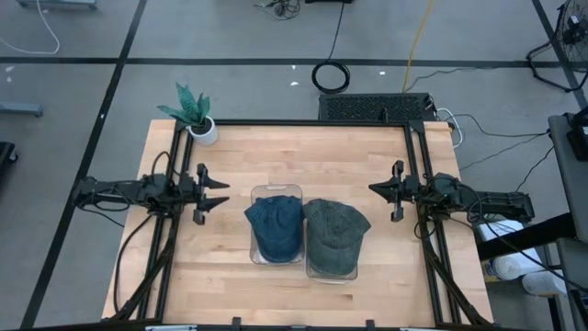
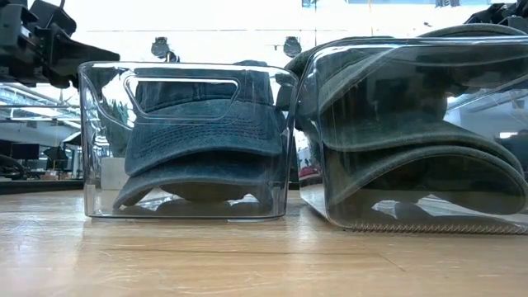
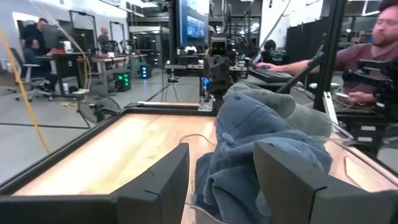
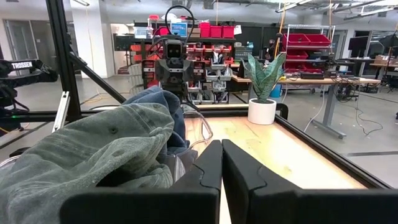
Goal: Pick & Place hat
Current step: Return to Home Position
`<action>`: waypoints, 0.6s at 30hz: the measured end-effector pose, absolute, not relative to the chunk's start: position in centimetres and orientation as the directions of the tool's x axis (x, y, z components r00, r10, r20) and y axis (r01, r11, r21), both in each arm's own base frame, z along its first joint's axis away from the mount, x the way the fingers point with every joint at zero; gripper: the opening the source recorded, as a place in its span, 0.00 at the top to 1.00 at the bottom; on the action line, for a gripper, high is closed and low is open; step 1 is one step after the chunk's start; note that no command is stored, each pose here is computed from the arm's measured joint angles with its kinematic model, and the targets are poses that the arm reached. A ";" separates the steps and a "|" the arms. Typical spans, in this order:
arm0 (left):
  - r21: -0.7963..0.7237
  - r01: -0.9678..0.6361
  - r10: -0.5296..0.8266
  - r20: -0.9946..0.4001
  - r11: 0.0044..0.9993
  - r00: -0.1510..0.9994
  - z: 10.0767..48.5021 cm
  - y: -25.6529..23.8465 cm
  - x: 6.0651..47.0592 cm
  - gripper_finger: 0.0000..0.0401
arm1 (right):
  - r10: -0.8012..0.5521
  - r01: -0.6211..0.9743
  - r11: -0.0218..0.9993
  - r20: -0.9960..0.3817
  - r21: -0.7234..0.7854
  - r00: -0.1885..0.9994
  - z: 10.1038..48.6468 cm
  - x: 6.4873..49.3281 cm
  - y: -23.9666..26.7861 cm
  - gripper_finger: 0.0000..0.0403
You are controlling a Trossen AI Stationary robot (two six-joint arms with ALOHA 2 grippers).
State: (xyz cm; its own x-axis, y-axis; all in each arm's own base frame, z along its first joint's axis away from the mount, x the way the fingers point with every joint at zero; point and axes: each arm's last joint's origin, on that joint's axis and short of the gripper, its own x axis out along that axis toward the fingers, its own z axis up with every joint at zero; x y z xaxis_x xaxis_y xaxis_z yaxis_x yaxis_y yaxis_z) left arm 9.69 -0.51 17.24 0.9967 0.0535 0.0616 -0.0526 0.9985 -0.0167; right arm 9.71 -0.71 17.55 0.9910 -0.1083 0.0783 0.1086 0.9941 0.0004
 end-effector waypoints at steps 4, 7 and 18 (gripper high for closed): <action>-0.016 -0.045 0.046 0.043 0.999 0.998 17.1 -0.5 9.7 0.53 | -0.108 0.109 0.994 0.078 0.000 0.991 17.6 9.7 -0.7 1.00; -0.020 -0.045 0.046 0.046 0.999 0.998 17.1 -0.5 9.7 0.54 | -0.108 0.109 0.994 0.078 0.000 0.991 17.6 9.7 -0.7 1.00; 0.044 -0.050 0.048 0.058 0.998 0.997 17.2 -0.5 9.7 0.54 | -0.108 0.108 0.994 0.078 0.000 0.991 17.5 9.7 -0.7 1.00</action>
